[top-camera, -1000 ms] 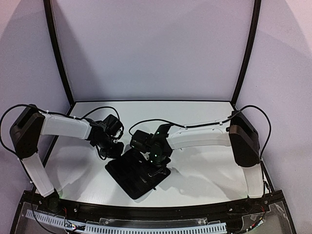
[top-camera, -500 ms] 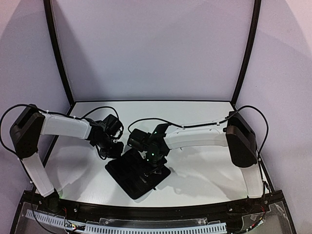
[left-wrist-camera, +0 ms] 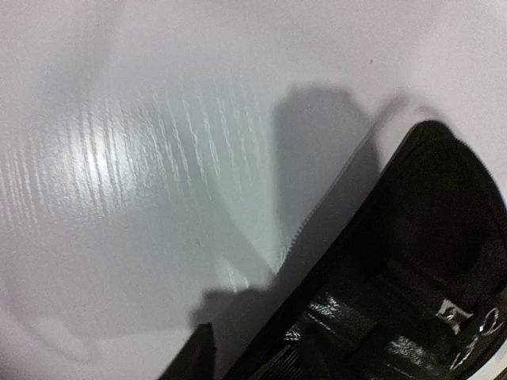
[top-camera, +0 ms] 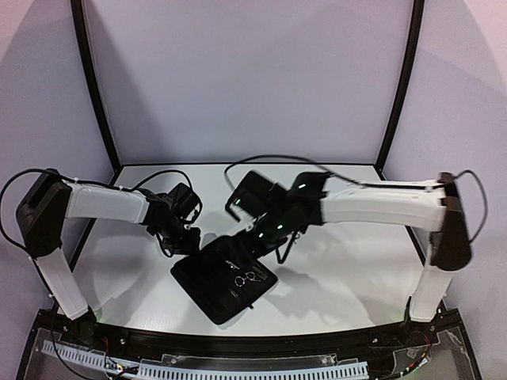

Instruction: Sort the hair-cutting tools

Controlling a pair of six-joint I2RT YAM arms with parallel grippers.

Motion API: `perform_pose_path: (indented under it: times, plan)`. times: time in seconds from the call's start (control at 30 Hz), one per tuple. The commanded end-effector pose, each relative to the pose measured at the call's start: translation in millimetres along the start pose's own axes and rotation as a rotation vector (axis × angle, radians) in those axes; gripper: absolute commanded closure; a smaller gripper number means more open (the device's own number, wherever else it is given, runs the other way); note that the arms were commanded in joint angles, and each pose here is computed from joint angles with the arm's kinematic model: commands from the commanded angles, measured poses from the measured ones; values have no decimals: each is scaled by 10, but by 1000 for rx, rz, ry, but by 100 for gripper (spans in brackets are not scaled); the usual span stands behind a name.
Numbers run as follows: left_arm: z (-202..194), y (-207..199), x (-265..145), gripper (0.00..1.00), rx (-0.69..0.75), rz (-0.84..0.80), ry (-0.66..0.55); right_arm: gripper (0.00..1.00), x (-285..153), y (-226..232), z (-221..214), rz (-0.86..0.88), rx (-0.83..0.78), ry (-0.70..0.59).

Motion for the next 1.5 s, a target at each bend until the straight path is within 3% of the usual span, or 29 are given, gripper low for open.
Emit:
perform_pose_path:
  times: [0.0,0.1,0.13,0.2,0.37,0.57,0.87,1.0,1.13,1.37,1.47]
  plan:
    - [280,-80,-504,42,3,4,-143,3,-369,-128,49,-36,-9,-136]
    - [322,-84,-736,12,-9,-4,-193,1,-493,-404,24,-135,65,-186]
    - [316,-79,-804,6,-17,-6,-206,1,-529,-525,12,-171,103,-196]
    - [254,-24,-990,2,-41,4,-246,1,-594,-774,2,-194,185,-200]
    - [-65,263,-1390,1,-192,72,-339,1,-499,-1450,-51,-172,471,-160]
    - [-637,552,-1554,1,-356,51,-379,4,-124,-2029,33,-303,632,-84]
    - [-1104,751,-1550,1,-483,11,-382,21,588,-2381,483,-452,726,-8]
    - [-1124,748,-1533,1,-504,-1,-376,35,821,-2450,582,-458,732,14]
    - [-1111,737,-1530,1,-508,-6,-374,47,1032,-2483,555,-470,745,59]
    - [-1124,731,-1527,1,-508,-14,-368,52,1220,-2573,447,-522,787,91]
    - [-1141,736,-1510,1,-512,-13,-360,61,1312,-2591,407,-533,799,102]
Point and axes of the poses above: each gripper's point midway between its finger pads, its own x axis out along the fingers, its own y axis along the line the jaws close on, z = x × y, the point moved 6 cm from there along -x, back along the fingers, and after that the axes turned 6 degrees about x, right-handed, at the moved point
